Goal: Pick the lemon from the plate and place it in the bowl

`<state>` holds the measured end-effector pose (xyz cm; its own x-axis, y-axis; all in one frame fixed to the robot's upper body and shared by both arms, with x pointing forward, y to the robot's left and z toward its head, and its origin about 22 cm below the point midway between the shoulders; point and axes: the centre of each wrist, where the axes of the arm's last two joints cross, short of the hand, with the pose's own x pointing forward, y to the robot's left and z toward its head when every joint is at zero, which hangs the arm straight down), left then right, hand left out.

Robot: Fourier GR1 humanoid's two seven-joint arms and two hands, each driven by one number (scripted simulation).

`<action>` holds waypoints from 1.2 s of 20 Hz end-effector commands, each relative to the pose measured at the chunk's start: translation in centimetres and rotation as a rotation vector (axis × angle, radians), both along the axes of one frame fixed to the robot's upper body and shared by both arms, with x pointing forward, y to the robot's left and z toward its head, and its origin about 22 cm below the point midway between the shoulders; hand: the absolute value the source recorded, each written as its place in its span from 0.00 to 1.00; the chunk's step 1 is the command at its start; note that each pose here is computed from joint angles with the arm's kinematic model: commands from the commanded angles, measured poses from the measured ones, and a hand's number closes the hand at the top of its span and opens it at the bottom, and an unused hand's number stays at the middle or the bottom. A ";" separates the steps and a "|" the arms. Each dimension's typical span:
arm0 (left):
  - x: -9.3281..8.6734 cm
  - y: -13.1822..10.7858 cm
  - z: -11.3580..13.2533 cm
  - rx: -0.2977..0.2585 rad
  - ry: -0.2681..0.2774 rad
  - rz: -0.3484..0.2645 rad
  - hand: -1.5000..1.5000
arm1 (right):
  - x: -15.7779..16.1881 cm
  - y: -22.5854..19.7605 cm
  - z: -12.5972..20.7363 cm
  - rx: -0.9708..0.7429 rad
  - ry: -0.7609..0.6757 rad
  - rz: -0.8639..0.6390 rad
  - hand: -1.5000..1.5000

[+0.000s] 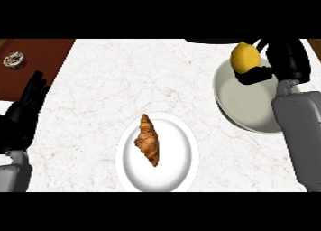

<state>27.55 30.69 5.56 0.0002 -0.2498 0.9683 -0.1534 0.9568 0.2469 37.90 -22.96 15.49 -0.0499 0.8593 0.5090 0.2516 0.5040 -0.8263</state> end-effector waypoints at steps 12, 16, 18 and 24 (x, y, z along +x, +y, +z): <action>1.1 0.2 0.1 -0.013 0.001 -0.001 0.50 | 2.9 -7.7 -6.5 0.166 0.287 0.058 0.00; 1.2 -1.3 0.8 -0.012 -0.004 0.004 0.50 | 2.7 -9.3 -6.2 0.495 0.114 0.047 0.00; -0.1 0.2 0.2 0.004 0.006 0.015 0.50 | 2.3 -11.7 -3.8 0.635 0.004 0.039 0.00; -0.9 1.1 -0.4 0.004 -0.013 0.020 0.50 | -1.0 -18.6 -4.0 0.804 -0.006 0.021 0.00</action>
<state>27.48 31.01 5.39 0.0066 -0.2498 0.9683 -0.1692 0.9540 0.2473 38.87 -37.72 11.04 -0.0479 0.3091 0.9498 0.2143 0.9320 -0.2924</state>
